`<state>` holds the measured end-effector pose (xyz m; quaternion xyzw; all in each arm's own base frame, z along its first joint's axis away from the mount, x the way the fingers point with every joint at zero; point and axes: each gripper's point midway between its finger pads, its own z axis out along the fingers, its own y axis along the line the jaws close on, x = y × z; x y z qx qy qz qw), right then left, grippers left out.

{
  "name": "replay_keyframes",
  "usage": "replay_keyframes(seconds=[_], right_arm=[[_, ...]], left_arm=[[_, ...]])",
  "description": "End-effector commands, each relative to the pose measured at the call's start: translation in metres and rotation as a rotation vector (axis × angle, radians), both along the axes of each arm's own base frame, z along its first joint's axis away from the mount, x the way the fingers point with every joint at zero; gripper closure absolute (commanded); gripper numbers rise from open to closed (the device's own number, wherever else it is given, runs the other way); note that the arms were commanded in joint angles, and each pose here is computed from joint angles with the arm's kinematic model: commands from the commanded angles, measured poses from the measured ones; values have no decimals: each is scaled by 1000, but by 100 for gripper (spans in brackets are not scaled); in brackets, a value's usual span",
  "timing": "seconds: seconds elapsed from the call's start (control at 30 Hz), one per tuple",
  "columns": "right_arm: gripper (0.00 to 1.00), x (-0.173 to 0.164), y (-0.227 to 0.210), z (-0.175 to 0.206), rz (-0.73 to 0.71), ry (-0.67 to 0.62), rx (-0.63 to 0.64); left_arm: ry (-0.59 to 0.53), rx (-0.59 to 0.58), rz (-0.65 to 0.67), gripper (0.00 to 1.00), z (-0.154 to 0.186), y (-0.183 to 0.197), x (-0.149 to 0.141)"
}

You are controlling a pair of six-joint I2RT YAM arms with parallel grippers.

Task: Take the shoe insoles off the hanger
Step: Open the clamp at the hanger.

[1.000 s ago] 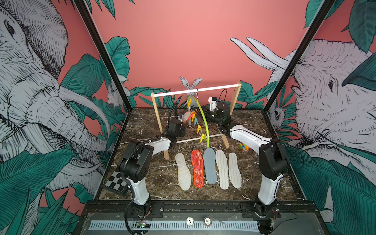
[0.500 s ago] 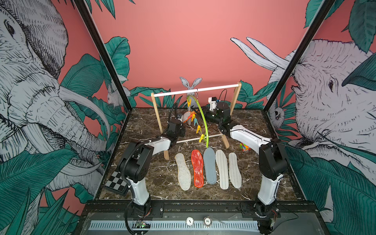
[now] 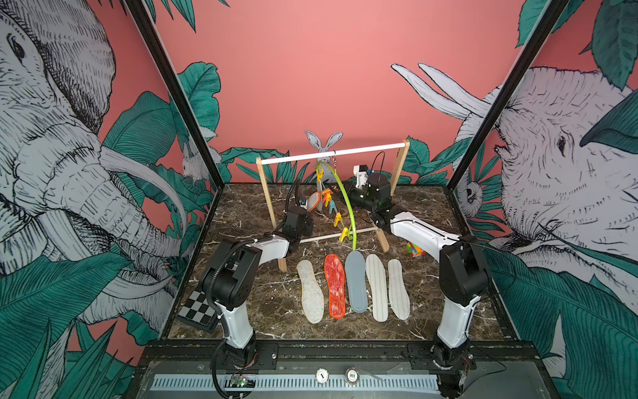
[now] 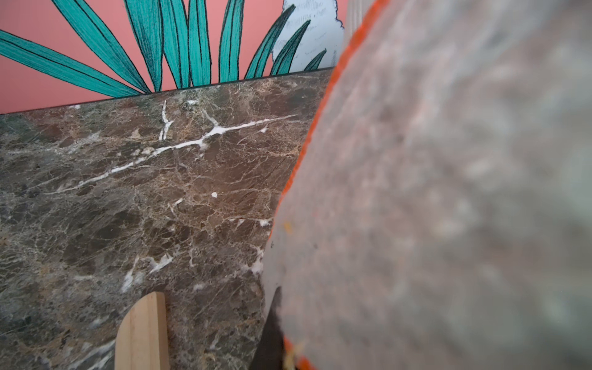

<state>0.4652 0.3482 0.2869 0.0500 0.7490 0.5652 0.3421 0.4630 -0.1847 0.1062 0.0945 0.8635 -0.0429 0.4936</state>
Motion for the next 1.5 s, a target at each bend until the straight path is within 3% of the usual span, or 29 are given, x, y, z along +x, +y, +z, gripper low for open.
replay_keyframes(seconds=[0.0,0.1,0.43,0.73,1.2,1.47], right_arm=[[72,-1,-1,21,9,-54,37],[69,0,0,20,9,-50,38],[44,0,-4,16,-11,-45,29],[29,1,-21,10,-58,-37,2],[27,-5,-42,4,-72,-44,-13],[27,-16,-56,-23,-71,-12,-27]], left_arm=[[-51,-39,29,100,19,6,2],[-49,-43,30,100,18,6,1],[-49,-55,14,100,19,3,-1],[-43,-74,-37,100,21,-5,-5],[-23,-143,-128,100,38,-17,-26],[43,-214,-217,100,44,-29,-49]])
